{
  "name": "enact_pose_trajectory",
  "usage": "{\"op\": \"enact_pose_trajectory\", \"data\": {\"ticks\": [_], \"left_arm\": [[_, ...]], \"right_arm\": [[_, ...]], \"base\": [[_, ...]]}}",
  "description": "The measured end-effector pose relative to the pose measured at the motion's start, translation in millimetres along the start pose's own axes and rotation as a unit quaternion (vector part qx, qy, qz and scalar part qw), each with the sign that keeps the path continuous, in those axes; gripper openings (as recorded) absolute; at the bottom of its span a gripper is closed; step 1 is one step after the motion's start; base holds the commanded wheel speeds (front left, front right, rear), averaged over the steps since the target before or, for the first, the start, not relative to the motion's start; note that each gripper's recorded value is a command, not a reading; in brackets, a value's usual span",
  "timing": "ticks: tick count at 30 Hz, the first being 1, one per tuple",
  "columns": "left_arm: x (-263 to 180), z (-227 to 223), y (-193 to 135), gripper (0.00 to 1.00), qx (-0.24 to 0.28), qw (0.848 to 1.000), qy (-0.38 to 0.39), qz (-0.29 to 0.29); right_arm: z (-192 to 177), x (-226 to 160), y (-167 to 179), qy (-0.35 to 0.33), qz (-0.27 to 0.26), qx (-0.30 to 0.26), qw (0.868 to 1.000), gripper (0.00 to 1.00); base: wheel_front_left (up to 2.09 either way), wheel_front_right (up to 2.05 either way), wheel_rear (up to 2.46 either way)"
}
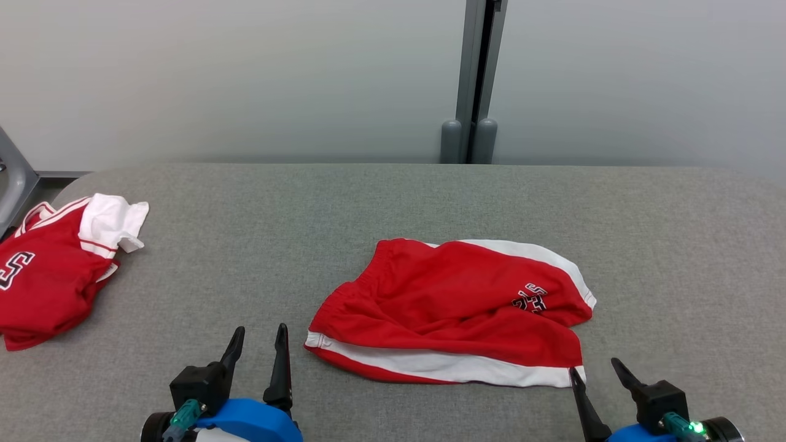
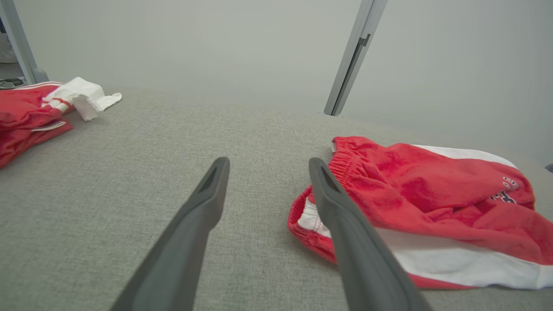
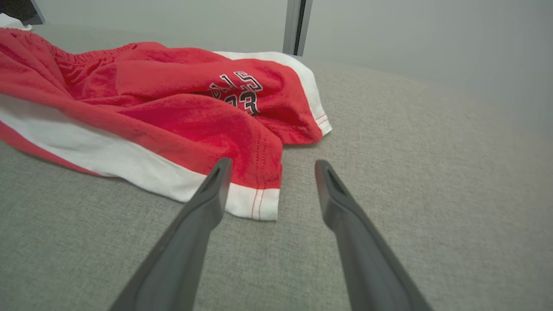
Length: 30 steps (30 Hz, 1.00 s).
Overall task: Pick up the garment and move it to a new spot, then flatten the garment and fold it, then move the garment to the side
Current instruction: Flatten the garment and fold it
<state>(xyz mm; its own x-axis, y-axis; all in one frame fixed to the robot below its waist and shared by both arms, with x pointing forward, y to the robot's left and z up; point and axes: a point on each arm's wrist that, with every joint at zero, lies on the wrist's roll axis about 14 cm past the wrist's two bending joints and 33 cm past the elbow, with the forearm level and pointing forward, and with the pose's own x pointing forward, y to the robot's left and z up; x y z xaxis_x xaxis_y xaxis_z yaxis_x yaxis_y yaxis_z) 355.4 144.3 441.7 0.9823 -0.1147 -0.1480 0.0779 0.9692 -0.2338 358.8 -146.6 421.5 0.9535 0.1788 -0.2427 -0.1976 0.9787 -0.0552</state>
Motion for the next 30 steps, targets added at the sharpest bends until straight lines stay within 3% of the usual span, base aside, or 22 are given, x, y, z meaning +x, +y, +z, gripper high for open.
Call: {"op": "enact_pose_trajectory", "data": {"ticks": [14,17,18,24,27,30], "left_arm": [[-0.5,-8.8,10.3,1.0,0.005,1.0,0.014,0.014],[-0.9,-8.8,12.0,1.0,0.005,1.0,0.014,0.016],[-1.0,-8.7,12.5,1.0,0.005,1.0,0.013,0.017],[-1.6,-8.2,15.1,1.0,0.006,1.0,0.013,0.02],[-2.4,-9.5,15.3,1.0,0.006,1.0,0.014,0.02],[-2.3,-10.7,15.4,1.0,0.006,1.0,0.016,0.02]], "right_arm": [[-43.0,16.0,10.4,0.079,0.032,-0.031,0.996,1.0],[-45.8,17.1,13.2,0.082,0.038,-0.037,0.995,0.83],[-46.0,17.8,13.7,0.083,0.039,-0.038,0.995,0.73],[-50.3,20.4,17.9,0.09,0.05,-0.048,0.993,0.48],[-52.5,21.7,18.5,0.095,0.053,-0.049,0.993,0.49],[-52.8,24.6,18.8,0.098,0.054,-0.051,0.992,0.68]], "base": [[0.0,0.0,0.0],[0.0,0.0,0.0],[0.0,0.0,0.0],[0.0,0.0,0.0],[0.0,0.0,0.0],[0.0,0.0,0.0]]}}
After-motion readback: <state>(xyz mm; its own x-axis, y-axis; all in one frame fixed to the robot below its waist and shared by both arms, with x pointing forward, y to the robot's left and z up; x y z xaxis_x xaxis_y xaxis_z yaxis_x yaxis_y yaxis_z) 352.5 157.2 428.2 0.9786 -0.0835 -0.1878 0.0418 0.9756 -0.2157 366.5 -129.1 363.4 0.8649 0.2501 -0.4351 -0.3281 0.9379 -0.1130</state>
